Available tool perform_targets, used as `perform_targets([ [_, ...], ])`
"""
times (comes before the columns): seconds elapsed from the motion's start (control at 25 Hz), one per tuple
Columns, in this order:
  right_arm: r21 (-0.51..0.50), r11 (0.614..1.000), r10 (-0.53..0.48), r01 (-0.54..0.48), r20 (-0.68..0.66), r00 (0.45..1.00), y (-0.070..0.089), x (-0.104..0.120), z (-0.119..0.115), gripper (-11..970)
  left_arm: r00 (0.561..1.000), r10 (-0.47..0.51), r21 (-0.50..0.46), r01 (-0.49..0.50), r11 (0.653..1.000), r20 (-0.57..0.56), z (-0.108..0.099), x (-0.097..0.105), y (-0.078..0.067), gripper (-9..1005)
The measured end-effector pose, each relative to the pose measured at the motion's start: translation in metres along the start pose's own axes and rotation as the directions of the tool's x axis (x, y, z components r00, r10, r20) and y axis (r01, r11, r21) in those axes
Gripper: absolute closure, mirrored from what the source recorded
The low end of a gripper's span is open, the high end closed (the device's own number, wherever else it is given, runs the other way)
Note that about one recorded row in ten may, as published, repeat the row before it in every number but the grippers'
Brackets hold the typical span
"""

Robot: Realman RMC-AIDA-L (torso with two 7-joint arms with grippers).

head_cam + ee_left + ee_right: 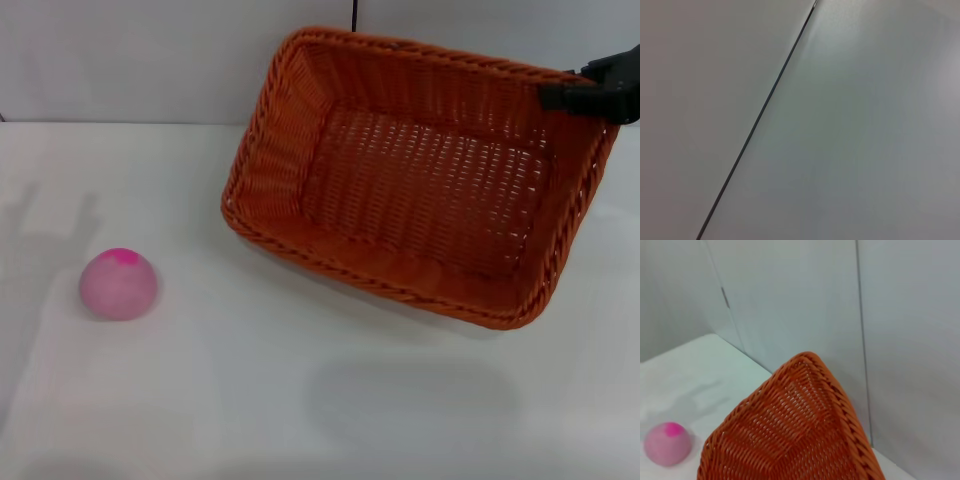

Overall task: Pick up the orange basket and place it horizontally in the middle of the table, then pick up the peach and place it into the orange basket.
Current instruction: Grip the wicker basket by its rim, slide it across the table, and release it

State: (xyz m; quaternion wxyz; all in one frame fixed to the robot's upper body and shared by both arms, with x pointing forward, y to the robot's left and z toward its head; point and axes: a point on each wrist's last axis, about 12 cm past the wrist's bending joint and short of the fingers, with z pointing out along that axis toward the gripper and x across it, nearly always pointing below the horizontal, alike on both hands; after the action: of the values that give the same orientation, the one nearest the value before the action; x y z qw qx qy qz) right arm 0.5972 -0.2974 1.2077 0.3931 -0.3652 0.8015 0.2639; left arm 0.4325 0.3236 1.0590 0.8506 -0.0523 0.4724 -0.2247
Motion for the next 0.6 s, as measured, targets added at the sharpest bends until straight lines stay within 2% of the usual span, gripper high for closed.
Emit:
perform_targets([
  [0.2, -0.030, 0.999, -0.014, 0.015, 0.037, 0.999, 0.000, 0.002, -0.005, 785, 1.000, -0.001, 0.001, 0.001, 1.000, 0.002, 0.001, 0.000, 0.000, 147],
  [0.32, -0.093, 0.994, -0.044, 0.051, 0.074, 0.996, 0.002, 0.006, -0.007, 786, 1.000, -0.001, 0.001, 0.001, 1.000, 0.004, 0.001, 0.000, 0.000, 148],
  [0.44, -0.203, 0.971, -0.098, 0.128, 0.153, 0.983, 0.006, 0.013, -0.011, 786, 1.000, -0.001, 0.000, 0.001, 1.000, 0.005, 0.002, 0.000, 0.000, 148],
  [0.6, -0.246, 0.956, -0.126, 0.161, 0.153, 0.980, 0.003, 0.021, -0.010, 786, 1.000, -0.005, 0.001, 0.005, 1.000, 0.015, 0.004, 0.000, -0.001, 148],
])
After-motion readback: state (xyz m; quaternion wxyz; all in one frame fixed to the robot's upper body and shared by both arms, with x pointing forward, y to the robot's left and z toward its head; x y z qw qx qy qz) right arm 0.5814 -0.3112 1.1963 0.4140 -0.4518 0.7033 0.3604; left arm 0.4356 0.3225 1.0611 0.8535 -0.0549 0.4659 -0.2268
